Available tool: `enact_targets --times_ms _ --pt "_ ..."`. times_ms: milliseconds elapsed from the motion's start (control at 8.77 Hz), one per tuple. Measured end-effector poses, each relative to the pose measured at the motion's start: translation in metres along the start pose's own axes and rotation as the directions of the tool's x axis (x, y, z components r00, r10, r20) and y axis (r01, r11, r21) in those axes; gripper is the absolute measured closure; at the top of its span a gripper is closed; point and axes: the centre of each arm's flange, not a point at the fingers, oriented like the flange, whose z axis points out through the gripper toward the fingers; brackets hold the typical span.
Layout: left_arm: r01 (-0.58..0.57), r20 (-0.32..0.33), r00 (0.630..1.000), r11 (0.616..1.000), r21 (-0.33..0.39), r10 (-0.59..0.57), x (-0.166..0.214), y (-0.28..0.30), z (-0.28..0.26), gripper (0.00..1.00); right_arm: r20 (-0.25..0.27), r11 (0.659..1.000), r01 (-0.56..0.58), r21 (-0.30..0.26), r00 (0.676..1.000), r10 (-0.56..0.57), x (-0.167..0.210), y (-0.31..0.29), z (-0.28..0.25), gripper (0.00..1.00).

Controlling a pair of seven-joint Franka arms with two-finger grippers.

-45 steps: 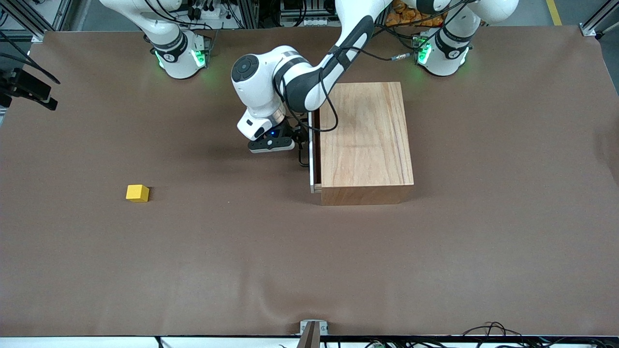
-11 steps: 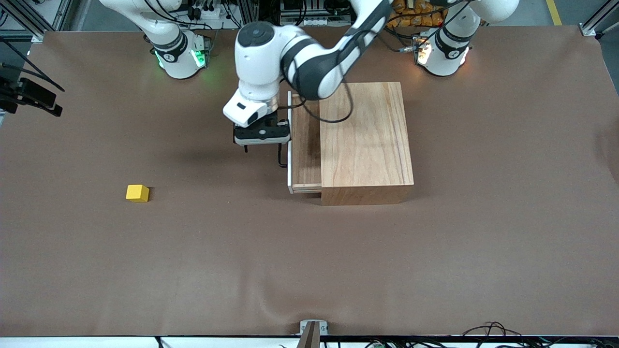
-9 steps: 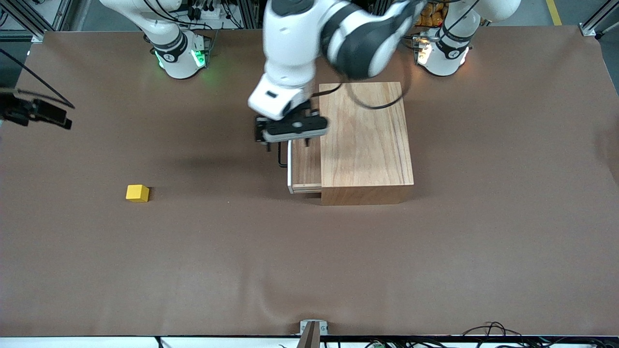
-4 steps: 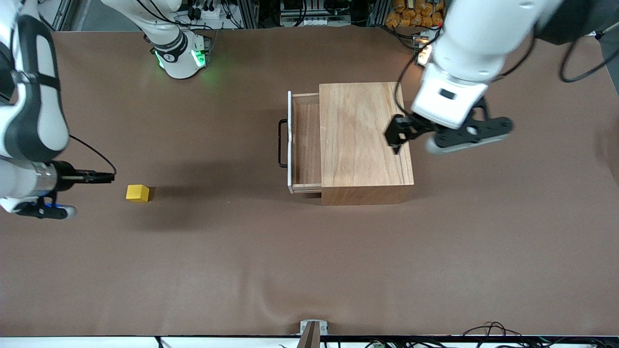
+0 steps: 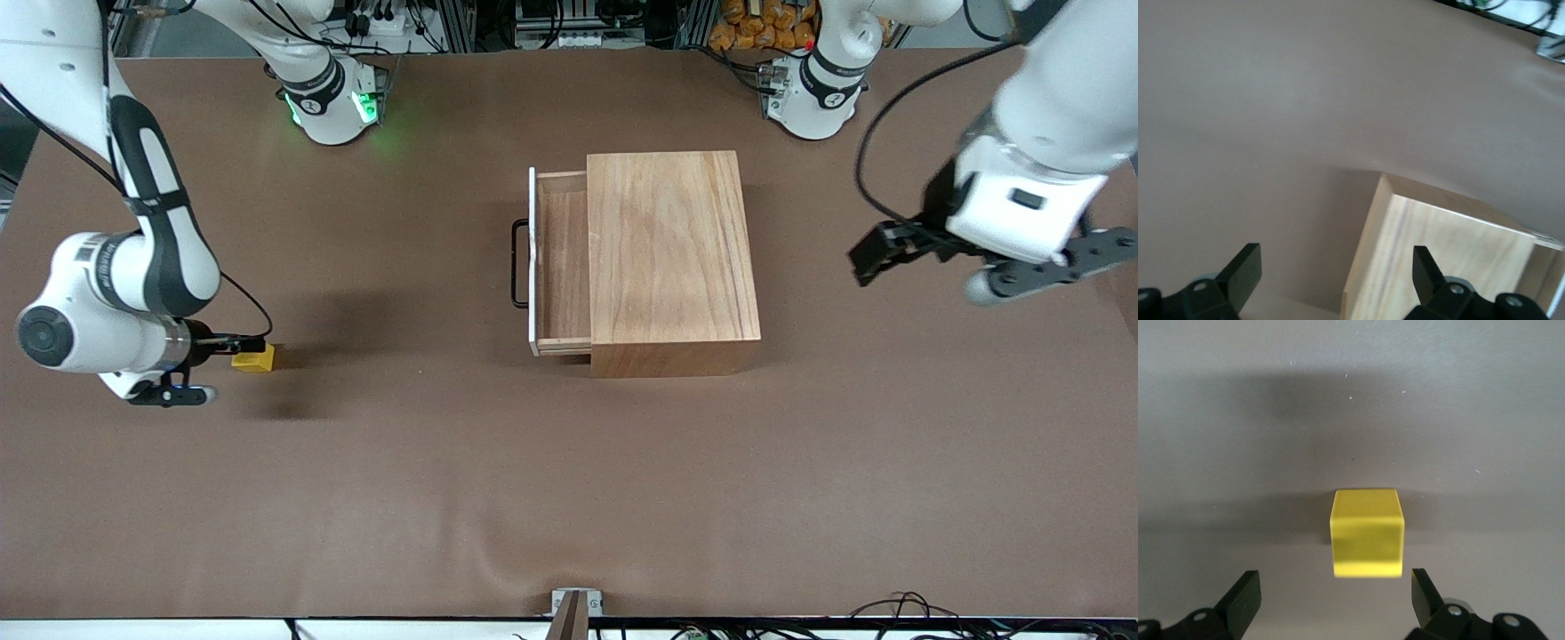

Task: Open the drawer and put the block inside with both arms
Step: 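Grasp the yellow cube with the right gripper and lift it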

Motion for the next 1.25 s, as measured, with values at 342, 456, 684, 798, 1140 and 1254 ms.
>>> enact_targets --times_ms 342,456,684,798,1140,1254 --pt "-0.034 0.060 0.998 0.999 0.012 0.033 0.017 -0.054 0.017 0.00 -0.003 1.000 0.007 0.006 1.000 -0.007 0.005 0.018 0.029 0.00" --pt "-0.023 0.086 0.996 1.000 0.015 0.021 0.017 -0.068 0.027 0.00 -0.004 1.000 0.014 0.011 1.000 -0.014 0.005 0.030 0.036 0.02" --pt "-0.023 0.111 0.994 1.000 0.001 0.023 0.013 -0.092 0.056 0.00 0.003 1.000 0.003 0.030 1.000 -0.003 0.003 0.041 0.043 0.38" --pt "-0.021 0.095 0.995 1.000 -0.023 0.023 0.005 -0.103 0.072 0.00 0.008 0.999 0.001 0.044 1.000 -0.001 0.003 0.036 0.043 0.44" --pt "-0.074 0.039 0.996 0.994 -0.087 0.077 -0.032 -0.124 0.081 0.00 0.139 0.987 -0.106 0.120 0.986 0.089 0.011 -0.011 -0.005 0.44" --pt "-0.148 0.009 0.989 0.984 -0.099 0.149 -0.036 -0.125 0.069 0.00 0.178 0.975 -0.164 0.153 0.975 0.136 0.016 -0.050 -0.046 0.44"
